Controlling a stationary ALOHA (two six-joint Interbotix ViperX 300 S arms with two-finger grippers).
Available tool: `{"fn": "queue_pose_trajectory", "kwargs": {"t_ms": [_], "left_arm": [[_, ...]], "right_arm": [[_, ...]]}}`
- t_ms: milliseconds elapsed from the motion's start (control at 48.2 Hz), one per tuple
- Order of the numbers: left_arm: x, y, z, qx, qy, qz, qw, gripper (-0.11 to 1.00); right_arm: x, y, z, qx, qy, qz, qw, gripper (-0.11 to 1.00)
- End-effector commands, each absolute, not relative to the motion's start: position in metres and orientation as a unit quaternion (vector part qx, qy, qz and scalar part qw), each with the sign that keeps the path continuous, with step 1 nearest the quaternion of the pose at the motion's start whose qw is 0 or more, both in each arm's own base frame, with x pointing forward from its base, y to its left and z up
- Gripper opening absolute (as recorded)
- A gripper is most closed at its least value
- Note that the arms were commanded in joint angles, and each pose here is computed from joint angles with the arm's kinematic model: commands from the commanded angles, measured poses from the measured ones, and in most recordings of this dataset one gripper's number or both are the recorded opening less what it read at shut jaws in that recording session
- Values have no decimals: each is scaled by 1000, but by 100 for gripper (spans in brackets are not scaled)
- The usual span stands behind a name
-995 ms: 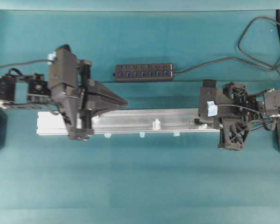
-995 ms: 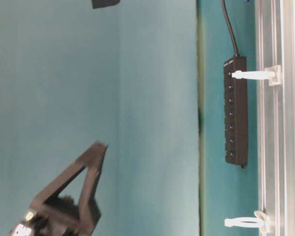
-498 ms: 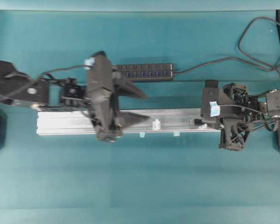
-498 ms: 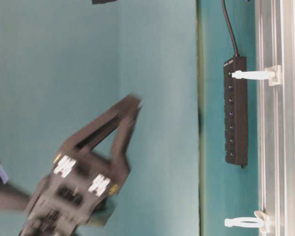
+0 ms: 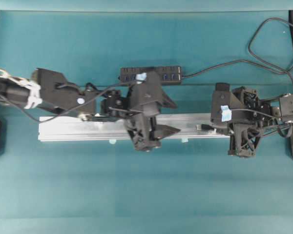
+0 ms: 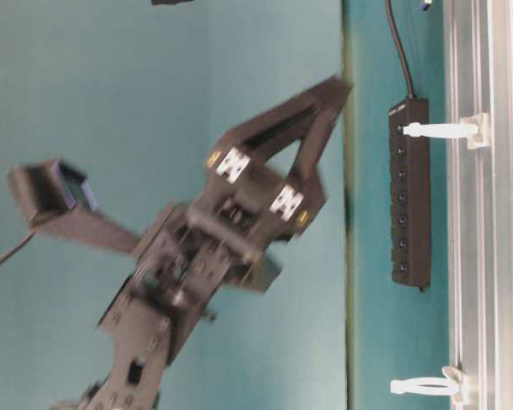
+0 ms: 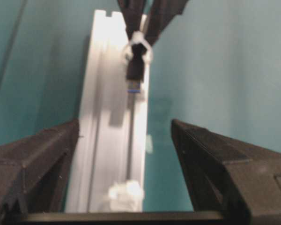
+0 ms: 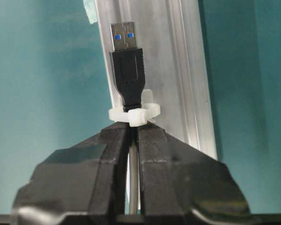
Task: Pass the USB cable through three rings with both arms.
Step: 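Swing the left gripper over to the plug beyond the right ring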
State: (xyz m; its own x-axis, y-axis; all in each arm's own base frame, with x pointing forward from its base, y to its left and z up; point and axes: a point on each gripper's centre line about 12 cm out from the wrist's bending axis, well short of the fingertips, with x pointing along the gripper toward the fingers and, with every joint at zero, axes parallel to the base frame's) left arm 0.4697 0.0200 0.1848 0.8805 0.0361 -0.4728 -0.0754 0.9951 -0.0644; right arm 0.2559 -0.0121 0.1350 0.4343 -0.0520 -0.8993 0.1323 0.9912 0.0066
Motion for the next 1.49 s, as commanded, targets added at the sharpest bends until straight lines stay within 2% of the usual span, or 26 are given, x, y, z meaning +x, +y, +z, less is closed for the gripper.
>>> {"fn": "queue_pose_trajectory", "kwargs": {"t_ms": [0,415,933,1472], "left_arm": [[481,20,194,-38,227,27,973,86],[514,20,173,-17,236,21,971,86],[525,17,146,-22,260,20,965,86],[537,15,137,-21,260,18,965,85]], "right_arm": [[258,-12,140,44,519,-57,852,-8],[259,-12,140,45,516,-57,854,-8],[261,-12,141,45,508,-56,858,-8],[261,-12,141,46,507,-55,859,-8]]}}
